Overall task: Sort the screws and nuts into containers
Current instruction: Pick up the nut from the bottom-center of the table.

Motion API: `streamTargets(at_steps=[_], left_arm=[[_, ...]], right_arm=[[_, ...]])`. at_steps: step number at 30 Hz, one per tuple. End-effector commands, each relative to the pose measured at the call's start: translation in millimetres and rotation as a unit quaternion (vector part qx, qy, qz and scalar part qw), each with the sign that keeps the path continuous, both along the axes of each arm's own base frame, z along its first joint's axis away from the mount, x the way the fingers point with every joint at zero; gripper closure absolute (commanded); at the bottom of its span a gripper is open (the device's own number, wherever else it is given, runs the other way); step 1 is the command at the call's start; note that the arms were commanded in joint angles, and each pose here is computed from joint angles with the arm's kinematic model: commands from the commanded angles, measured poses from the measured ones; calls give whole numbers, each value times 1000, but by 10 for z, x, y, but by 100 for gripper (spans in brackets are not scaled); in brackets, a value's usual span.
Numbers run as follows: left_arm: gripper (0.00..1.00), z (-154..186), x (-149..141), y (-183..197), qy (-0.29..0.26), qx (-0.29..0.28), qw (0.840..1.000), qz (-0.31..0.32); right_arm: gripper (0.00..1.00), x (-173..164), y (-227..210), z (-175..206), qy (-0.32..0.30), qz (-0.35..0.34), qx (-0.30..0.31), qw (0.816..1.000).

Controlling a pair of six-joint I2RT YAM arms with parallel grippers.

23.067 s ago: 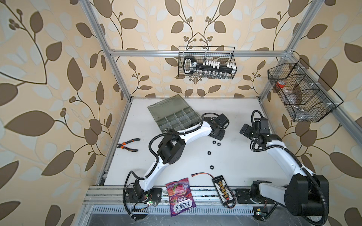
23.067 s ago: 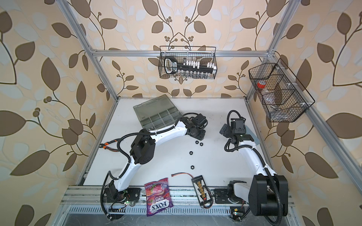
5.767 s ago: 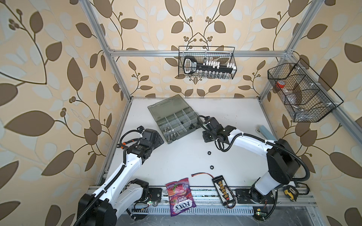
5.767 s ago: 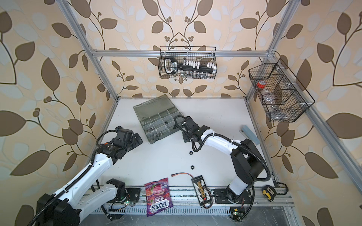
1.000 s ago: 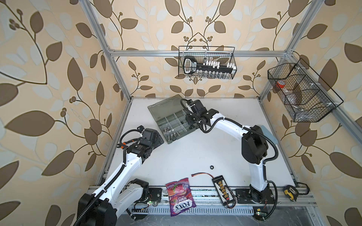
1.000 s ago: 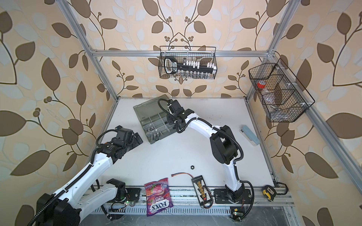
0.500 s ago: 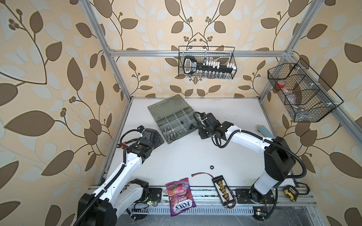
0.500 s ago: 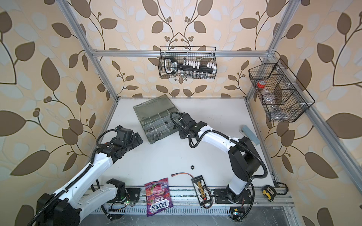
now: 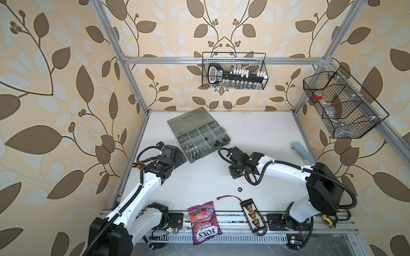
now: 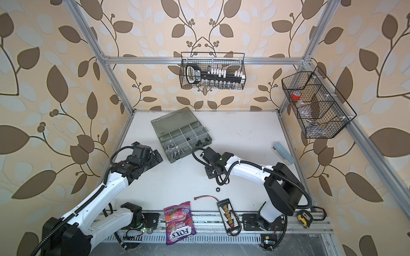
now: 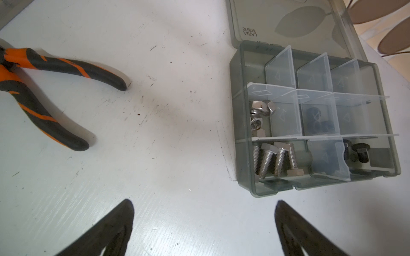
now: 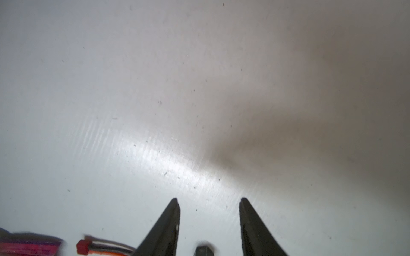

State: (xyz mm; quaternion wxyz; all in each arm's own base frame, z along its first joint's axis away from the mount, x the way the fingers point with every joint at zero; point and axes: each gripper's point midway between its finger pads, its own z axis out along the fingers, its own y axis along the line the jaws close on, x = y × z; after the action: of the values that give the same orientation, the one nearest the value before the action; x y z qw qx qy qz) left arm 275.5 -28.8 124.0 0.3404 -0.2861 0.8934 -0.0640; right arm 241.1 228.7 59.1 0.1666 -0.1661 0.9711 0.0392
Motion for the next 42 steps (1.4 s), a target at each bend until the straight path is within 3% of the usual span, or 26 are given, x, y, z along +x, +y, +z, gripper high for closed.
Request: streamTargets(at_steps=[1,17,42], left_arm=[[1,122,101,2,-17,-6,1000,7],[1,129,99,9,-16,-5,1000,8],[1,124,82,41,-14,4,1000,12]], right_arm=[[57,-208,-131,-56,28,-15,-11,999],[61,-693,-249,-318,89,3,-36,995],[65,-826,-206,-529,117,22,-57,991]])
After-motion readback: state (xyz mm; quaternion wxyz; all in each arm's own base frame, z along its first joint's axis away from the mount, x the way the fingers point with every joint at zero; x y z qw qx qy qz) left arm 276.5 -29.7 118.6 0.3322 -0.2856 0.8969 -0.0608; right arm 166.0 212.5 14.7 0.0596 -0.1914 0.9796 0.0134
